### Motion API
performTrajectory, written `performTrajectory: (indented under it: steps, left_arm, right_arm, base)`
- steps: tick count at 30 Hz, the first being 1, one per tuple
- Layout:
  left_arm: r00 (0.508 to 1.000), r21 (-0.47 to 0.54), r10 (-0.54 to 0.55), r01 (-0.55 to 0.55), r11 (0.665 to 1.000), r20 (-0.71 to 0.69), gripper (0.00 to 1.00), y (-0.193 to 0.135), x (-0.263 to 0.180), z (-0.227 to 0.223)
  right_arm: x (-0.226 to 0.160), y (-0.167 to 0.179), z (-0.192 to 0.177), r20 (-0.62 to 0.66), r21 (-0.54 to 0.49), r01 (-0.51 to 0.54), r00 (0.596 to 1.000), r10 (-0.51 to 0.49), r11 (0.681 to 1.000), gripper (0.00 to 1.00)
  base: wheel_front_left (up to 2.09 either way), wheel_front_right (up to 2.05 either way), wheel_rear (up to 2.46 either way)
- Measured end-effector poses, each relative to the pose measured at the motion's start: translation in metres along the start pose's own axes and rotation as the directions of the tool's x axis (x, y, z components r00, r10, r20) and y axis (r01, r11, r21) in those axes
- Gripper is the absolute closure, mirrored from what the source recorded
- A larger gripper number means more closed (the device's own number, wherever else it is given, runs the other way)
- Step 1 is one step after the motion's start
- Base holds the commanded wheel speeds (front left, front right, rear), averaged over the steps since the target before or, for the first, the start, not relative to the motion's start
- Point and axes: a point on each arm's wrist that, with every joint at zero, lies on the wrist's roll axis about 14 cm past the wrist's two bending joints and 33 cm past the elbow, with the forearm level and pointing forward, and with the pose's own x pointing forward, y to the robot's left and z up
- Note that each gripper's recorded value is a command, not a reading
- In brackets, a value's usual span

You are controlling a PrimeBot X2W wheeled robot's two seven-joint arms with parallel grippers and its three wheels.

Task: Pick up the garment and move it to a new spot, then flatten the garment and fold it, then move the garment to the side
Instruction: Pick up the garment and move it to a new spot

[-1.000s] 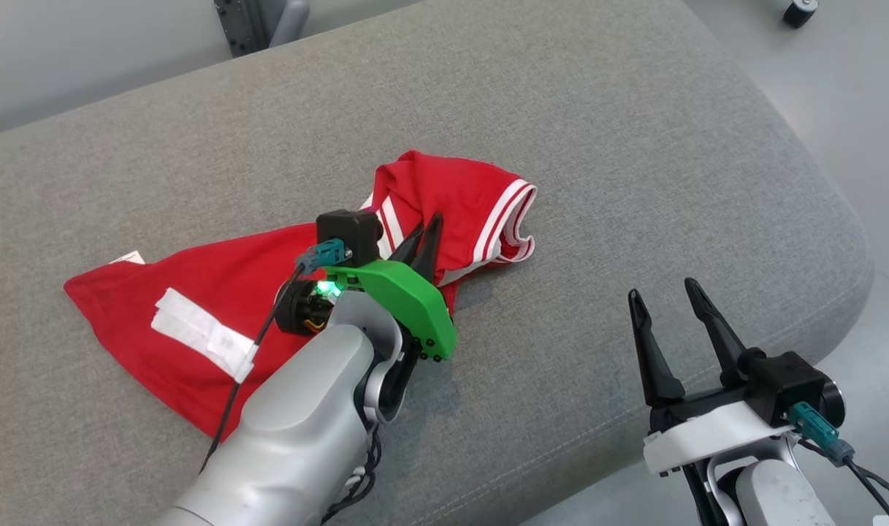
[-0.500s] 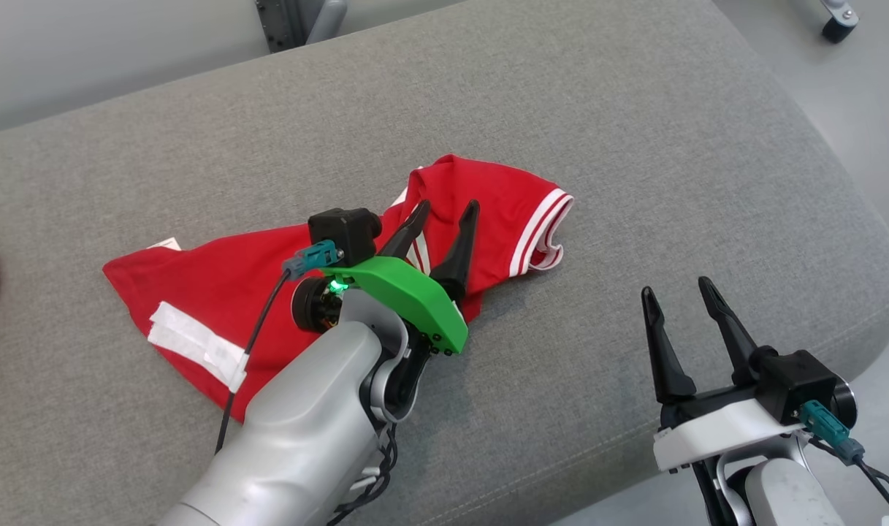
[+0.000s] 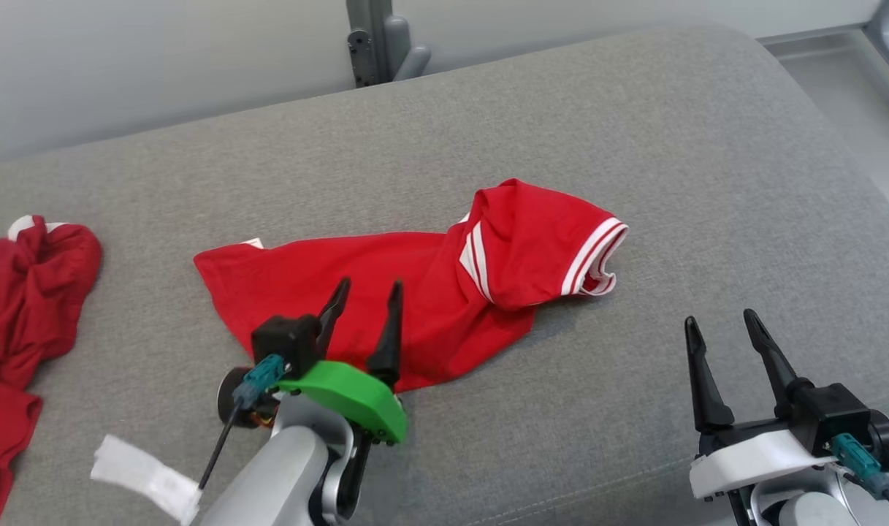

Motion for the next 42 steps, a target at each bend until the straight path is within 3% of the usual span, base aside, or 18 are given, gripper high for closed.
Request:
performTrajectory:
  steps: [9, 16, 26, 42]
  left_arm:
    - [0.975, 0.046, 0.210, -0.214, 0.976, 0.071, 0.00, 0.061, -0.064, 0.006]
    - [0.915, 0.081, 0.384, -0.394, 0.915, 0.122, 0.00, 0.112, -0.119, 0.012]
    - [0.833, 0.085, 0.529, -0.545, 0.834, 0.162, 0.00, 0.150, -0.176, 0.014]
    - [0.839, 0.086, 0.516, -0.535, 0.841, 0.175, 0.00, 0.152, -0.180, 0.015]
  right_arm:
    - [0.004, 0.015, 0.004, 0.016, -0.030, -0.054, 0.998, 0.054, 0.998, 0.00]
    - [0.007, 0.028, 0.004, 0.016, -0.033, -0.099, 0.995, 0.100, 0.995, 0.00]
    - [0.012, 0.050, -0.001, 0.006, -0.023, -0.166, 0.986, 0.167, 0.986, 0.00]
    - [0.007, 0.051, -0.002, 0.000, -0.022, -0.168, 0.986, 0.168, 0.986, 0.00]
  base:
    - [0.00, 0.00, 0.00]
    - [0.00, 0.00, 0.00]
    - [0.00, 0.00, 0.00]
    - [0.00, 0.00, 0.00]
